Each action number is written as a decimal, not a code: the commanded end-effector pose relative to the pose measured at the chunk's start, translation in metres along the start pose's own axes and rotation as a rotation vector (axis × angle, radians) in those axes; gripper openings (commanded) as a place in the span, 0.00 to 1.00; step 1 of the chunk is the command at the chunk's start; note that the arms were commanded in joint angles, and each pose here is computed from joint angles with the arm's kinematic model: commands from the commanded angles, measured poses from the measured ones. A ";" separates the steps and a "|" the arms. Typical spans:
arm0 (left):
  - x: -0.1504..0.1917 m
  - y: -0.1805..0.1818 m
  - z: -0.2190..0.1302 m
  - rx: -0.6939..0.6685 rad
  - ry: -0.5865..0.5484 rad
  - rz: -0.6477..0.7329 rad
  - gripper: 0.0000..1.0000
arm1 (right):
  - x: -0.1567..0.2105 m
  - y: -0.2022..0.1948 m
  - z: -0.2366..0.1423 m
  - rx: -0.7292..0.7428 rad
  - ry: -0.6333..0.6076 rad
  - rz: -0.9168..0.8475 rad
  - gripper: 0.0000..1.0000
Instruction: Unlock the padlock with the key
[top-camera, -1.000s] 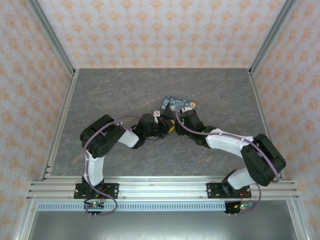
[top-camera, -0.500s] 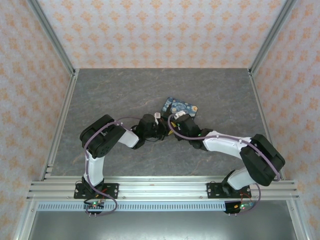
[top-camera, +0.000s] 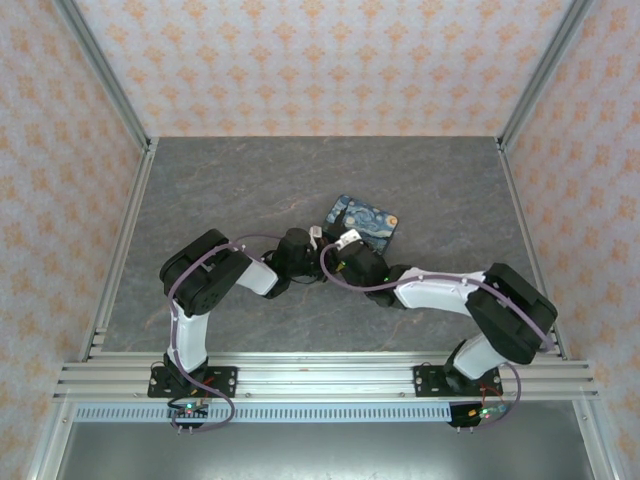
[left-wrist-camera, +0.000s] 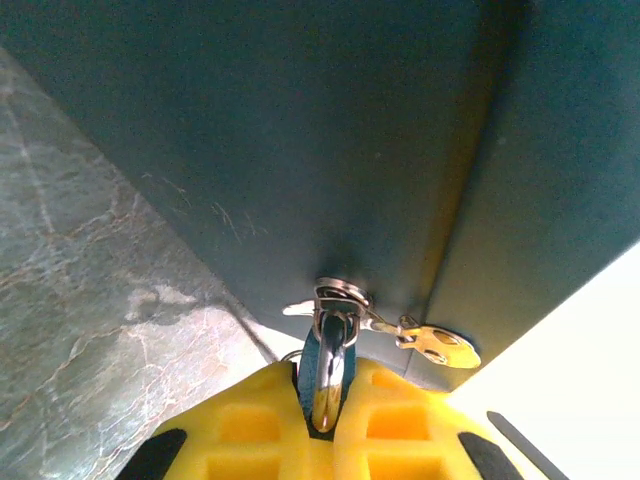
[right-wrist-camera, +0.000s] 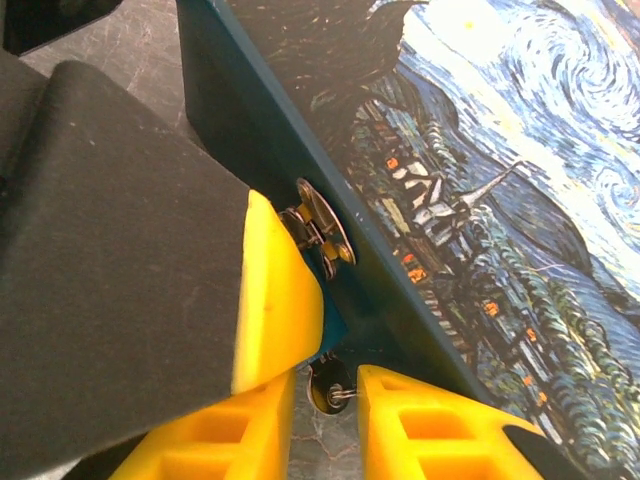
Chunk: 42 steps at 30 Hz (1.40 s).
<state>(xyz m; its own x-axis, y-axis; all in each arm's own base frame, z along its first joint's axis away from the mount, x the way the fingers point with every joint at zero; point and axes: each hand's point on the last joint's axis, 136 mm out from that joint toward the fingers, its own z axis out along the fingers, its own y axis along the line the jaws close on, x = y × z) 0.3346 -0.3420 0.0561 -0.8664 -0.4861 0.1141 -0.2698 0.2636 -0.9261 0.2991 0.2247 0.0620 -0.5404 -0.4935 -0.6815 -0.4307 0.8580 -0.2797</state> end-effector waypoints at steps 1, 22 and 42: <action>0.015 -0.021 -0.005 0.047 0.058 0.017 0.00 | 0.005 -0.012 0.010 0.097 0.034 -0.016 0.23; 0.018 -0.021 -0.006 0.060 0.069 -0.005 0.00 | -0.021 -0.036 0.028 0.312 -0.069 0.111 0.05; 0.015 -0.003 -0.006 0.026 0.051 -0.019 0.00 | -0.050 -0.015 0.005 -0.260 -0.054 0.600 0.00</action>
<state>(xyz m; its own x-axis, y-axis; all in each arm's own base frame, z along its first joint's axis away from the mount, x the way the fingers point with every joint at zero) 0.3517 -0.3302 0.0632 -0.8205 -0.5609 0.1107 -0.2726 0.2137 -0.9381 0.3307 0.2326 0.0794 -0.7238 -0.0107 -0.6899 -0.2420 0.9403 0.2394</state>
